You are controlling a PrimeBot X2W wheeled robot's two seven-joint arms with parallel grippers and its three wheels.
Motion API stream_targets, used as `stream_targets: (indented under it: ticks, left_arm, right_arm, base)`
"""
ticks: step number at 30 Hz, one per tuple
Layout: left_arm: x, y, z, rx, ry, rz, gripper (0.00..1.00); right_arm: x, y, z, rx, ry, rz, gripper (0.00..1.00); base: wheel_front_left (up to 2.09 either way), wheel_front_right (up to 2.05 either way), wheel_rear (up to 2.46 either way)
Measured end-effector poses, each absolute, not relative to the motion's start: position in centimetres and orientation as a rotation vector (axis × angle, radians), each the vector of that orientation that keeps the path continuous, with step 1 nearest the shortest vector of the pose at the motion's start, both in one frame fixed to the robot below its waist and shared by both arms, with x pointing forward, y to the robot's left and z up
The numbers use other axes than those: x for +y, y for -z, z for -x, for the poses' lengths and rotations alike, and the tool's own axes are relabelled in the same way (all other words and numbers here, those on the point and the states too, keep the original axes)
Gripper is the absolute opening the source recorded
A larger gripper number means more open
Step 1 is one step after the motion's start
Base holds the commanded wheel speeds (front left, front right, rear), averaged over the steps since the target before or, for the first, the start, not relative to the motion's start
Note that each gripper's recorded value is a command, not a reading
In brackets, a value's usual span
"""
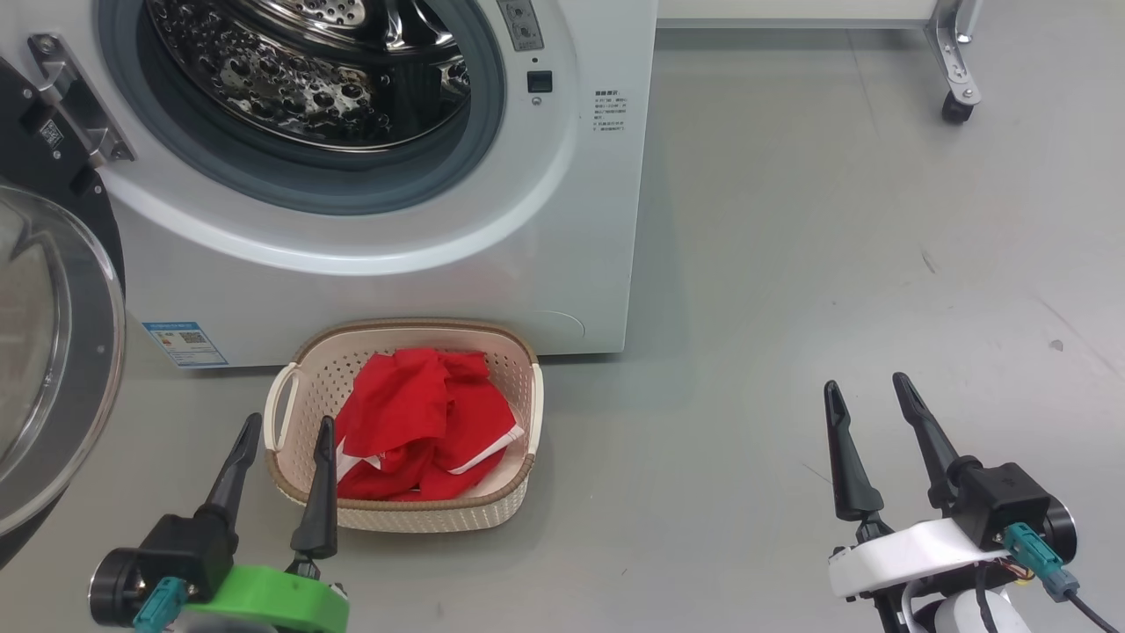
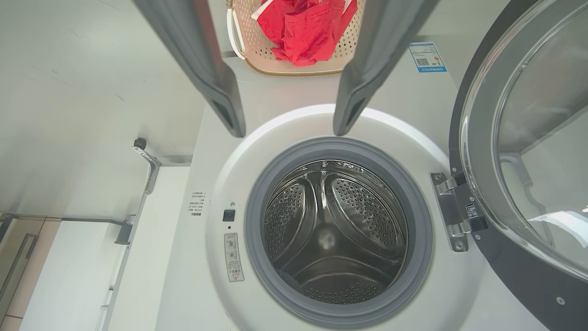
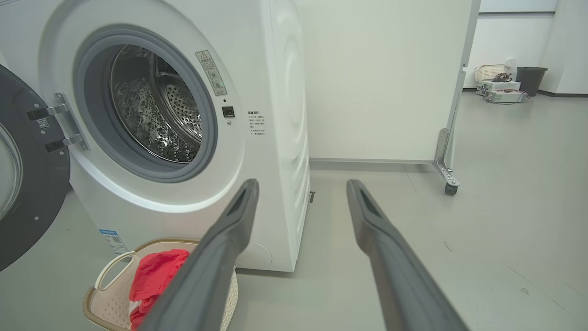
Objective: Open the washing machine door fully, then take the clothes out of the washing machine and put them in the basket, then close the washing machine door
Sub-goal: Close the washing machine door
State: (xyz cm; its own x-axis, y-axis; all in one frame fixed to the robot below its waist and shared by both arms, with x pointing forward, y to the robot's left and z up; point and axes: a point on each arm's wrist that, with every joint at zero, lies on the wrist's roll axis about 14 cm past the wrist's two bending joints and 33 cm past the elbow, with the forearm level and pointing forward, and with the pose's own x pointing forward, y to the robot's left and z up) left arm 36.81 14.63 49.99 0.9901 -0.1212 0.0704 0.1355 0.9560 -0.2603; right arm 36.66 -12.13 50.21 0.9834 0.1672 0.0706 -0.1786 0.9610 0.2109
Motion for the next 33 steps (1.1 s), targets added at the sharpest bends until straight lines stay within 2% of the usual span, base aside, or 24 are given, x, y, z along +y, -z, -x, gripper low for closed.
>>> stream_targets:
  ticks: [25, 33]
  left_arm:
    - [14.7, -50.2, -36.6, -0.06, 0.127, 0.268, 1.0]
    - [15.8, -50.3, -36.0, -0.066, 0.094, 0.266, 1.0]
  right_arm:
    - [-11.9, -50.5, -36.7, -0.061, -0.184, -0.22, 1.0]
    - [-10.5, -50.6, -37.1, -0.059, -0.231, -0.228, 1.0]
  base:
    - [0.0, 0.0, 0.0]
    - [0.0, 0.0, 0.0]
